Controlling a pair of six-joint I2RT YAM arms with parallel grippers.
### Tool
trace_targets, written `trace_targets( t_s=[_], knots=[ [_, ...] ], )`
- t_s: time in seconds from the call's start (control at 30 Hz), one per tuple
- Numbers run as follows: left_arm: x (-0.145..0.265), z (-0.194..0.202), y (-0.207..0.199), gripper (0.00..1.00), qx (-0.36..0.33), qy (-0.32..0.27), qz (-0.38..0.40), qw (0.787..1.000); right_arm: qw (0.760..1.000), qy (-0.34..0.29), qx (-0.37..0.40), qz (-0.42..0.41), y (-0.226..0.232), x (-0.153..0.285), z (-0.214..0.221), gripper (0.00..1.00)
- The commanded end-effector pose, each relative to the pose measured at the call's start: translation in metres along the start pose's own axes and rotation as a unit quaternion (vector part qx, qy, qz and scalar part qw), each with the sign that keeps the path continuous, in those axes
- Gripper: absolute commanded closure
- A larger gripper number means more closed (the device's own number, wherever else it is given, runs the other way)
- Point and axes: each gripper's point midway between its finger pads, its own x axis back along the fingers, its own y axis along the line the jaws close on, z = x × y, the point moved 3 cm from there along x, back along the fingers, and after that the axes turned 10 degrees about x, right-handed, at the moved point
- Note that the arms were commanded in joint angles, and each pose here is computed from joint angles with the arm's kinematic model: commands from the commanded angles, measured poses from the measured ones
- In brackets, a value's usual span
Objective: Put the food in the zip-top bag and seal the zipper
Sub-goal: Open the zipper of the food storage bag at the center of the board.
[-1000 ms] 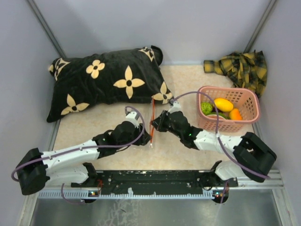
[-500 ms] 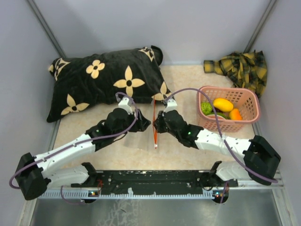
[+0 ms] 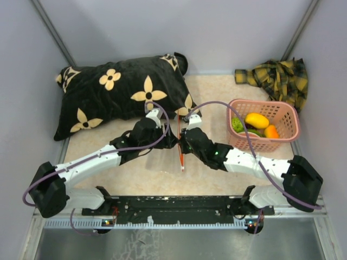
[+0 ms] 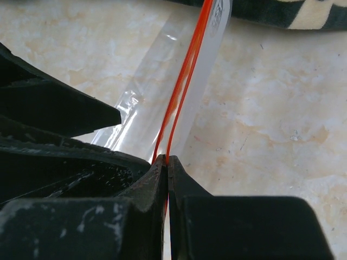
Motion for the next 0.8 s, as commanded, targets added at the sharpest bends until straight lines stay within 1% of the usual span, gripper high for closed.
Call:
trace_targets(
  t_s=[0.0, 0.17, 0.4, 0.47, 0.57, 0.77],
  knots=[
    [-0.005, -0.011, 0.002, 0.30, -0.015, -0.016, -0.012, 1.000, 0.999, -0.044, 0.009, 0.001, 0.011, 0.005, -0.032, 1.00],
    [-0.008, -0.012, 0.016, 0.33, -0.026, -0.020, -0.047, 0.998, 0.999, -0.046, 0.022, 0.010, 0.012, 0.006, -0.033, 1.00],
    [-0.007, -0.019, 0.016, 0.39, -0.022, -0.030, -0.050, 0.998, 0.998, -0.045, 0.041, 0.019, 0.018, 0.005, -0.033, 1.00],
    [-0.006, -0.023, 0.012, 0.40, -0.018, -0.031, -0.042, 0.998, 0.998, -0.041, 0.048, 0.021, 0.020, 0.004, -0.032, 1.00],
    [-0.001, -0.027, 0.005, 0.37, -0.004, -0.037, -0.021, 0.999, 0.998, -0.037, 0.052, 0.027, 0.022, 0.001, -0.029, 1.00],
    [0.013, -0.033, 0.002, 0.34, 0.025, -0.052, 0.008, 0.998, 0.997, -0.035, 0.053, 0.032, 0.021, 0.000, -0.024, 1.00]
  ],
)
